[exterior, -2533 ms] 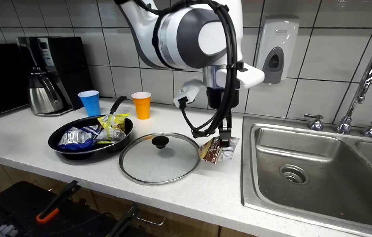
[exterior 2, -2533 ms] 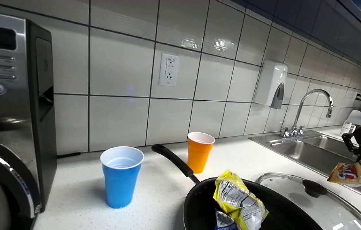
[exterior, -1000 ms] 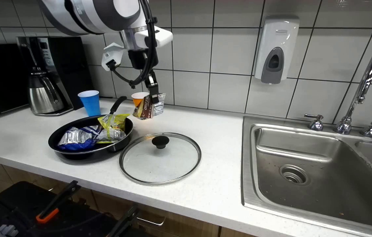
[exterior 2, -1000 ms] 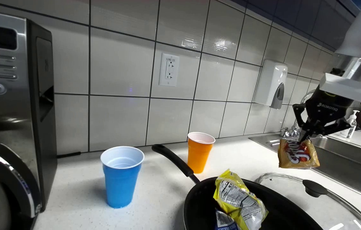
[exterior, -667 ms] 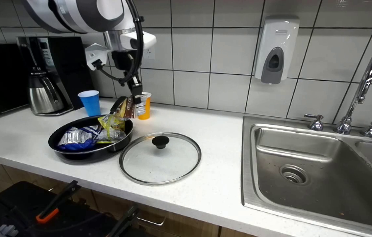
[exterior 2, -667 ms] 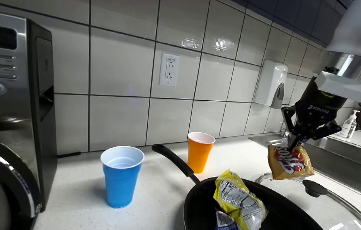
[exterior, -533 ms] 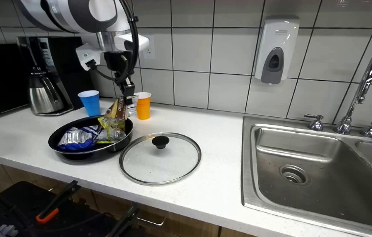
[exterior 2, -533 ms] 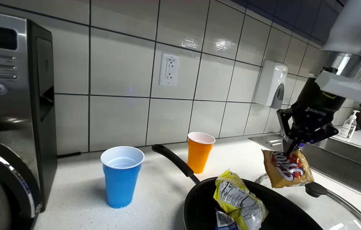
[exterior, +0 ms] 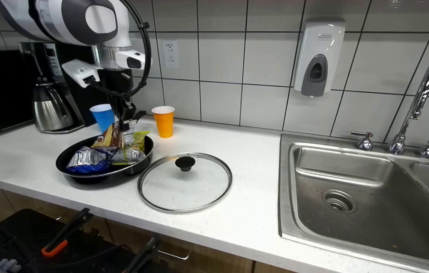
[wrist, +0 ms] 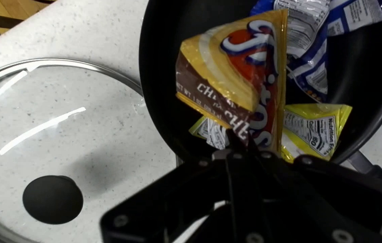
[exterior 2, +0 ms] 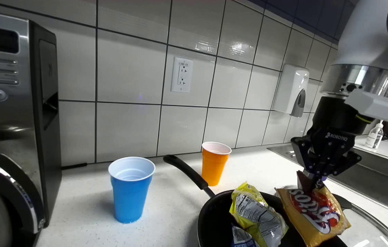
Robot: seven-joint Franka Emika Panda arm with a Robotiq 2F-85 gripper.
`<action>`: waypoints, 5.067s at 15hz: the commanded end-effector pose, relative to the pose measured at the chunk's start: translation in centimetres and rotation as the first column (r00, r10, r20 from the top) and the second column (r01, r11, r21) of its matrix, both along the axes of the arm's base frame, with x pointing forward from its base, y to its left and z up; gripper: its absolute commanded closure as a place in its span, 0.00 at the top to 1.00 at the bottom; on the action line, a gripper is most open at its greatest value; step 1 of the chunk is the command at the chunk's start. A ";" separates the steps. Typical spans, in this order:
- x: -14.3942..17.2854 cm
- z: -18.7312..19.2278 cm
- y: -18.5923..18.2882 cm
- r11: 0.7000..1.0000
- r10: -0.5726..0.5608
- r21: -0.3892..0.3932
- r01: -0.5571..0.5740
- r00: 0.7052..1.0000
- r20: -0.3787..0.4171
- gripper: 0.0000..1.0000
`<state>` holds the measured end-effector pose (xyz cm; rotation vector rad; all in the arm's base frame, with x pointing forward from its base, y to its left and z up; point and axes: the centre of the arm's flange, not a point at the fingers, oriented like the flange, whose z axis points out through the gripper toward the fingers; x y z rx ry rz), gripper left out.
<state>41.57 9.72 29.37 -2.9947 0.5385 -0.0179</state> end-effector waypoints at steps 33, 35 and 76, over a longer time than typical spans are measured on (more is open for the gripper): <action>4.9 -2.0 -2.7 0.988 -0.149 -0.052 0.149 0.989 -0.009 0.99; 4.8 -1.1 -3.4 0.981 -0.181 -0.073 0.180 0.984 -0.008 1.00; 0.4 -4.6 -15.9 0.951 0.288 -0.108 -0.290 0.957 -0.035 1.00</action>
